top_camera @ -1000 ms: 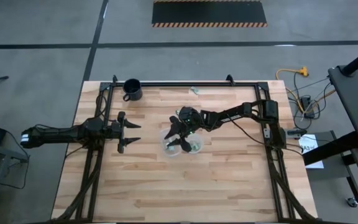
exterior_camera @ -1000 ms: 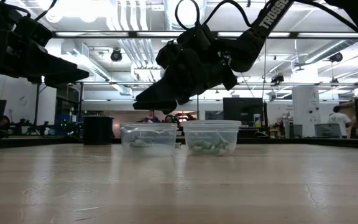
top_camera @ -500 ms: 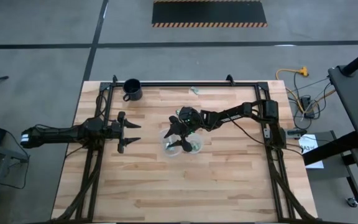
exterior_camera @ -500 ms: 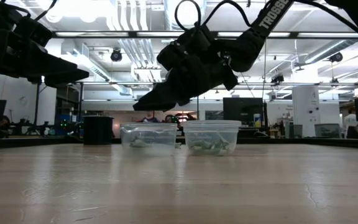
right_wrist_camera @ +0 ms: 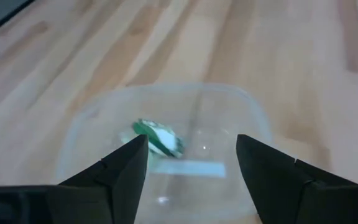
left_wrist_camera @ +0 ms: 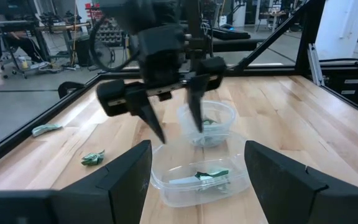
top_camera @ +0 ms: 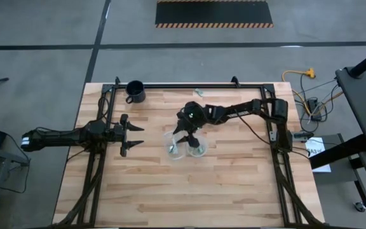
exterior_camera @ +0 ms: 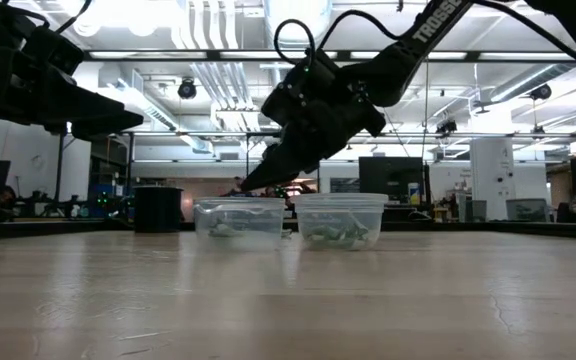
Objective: Pick and place Stevia / Truvia into bins
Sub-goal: Put the green truvia packet into the left transparent container
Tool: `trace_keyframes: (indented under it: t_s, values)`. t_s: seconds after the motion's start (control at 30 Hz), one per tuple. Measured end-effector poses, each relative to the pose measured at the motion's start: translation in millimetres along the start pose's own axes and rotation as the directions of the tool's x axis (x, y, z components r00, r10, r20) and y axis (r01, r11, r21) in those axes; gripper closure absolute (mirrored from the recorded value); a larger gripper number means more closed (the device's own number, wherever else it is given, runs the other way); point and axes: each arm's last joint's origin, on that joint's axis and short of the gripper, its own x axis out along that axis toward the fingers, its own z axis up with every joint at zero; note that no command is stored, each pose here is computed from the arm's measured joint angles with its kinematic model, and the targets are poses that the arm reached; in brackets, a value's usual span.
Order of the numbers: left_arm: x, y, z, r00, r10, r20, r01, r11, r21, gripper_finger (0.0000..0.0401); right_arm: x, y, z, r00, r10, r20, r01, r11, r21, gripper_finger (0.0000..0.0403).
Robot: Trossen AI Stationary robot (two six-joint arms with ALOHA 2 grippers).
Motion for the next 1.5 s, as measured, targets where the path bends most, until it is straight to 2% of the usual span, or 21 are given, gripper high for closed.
trace_keyframes:
  t_s: [0.13, 0.53, 0.63, 0.77, 1.13, 1.5]
  values:
    - [0, 0, 0, 1.000, 0.000, 0.000, 0.000, 1.000, 0.000, 0.0161, -12, -13, -2, 0.999, -0.028, -0.020, 0.028, 1.000, 0.011, 0.0170]
    - [0, 0, 0, 1.000, 0.000, 0.000, 0.000, 1.000, 0.000, 0.0161, -49, -48, -9, 0.992, -0.124, -0.036, 0.121, 0.989, -0.088, 0.0165]
    - [0, 0, 0, 1.000, 0.000, 0.000, 0.000, 1.000, 0.000, 0.0161, -54, -56, -9, 0.979, -0.196, -0.051, 0.190, 0.976, -0.109, 0.0165]
    - [0, 0, 0, 1.000, 0.000, 0.000, 0.000, 1.000, 0.000, 0.0161, -62, -65, -7, 0.949, -0.287, -0.132, 0.274, 0.956, -0.109, 0.0165]
    - [0, 0, 0, 1.000, 0.000, 0.000, 0.000, 1.000, 0.000, 0.0161, -77, -74, 2, 0.925, -0.293, -0.241, 0.270, 0.955, -0.122, 0.0175]
    - [0, 0, 0, 1.000, 0.000, 0.000, 0.000, 1.000, 0.000, 0.0161, -69, -87, -14, 0.918, -0.284, -0.278, 0.260, 0.958, -0.121, 0.0177]
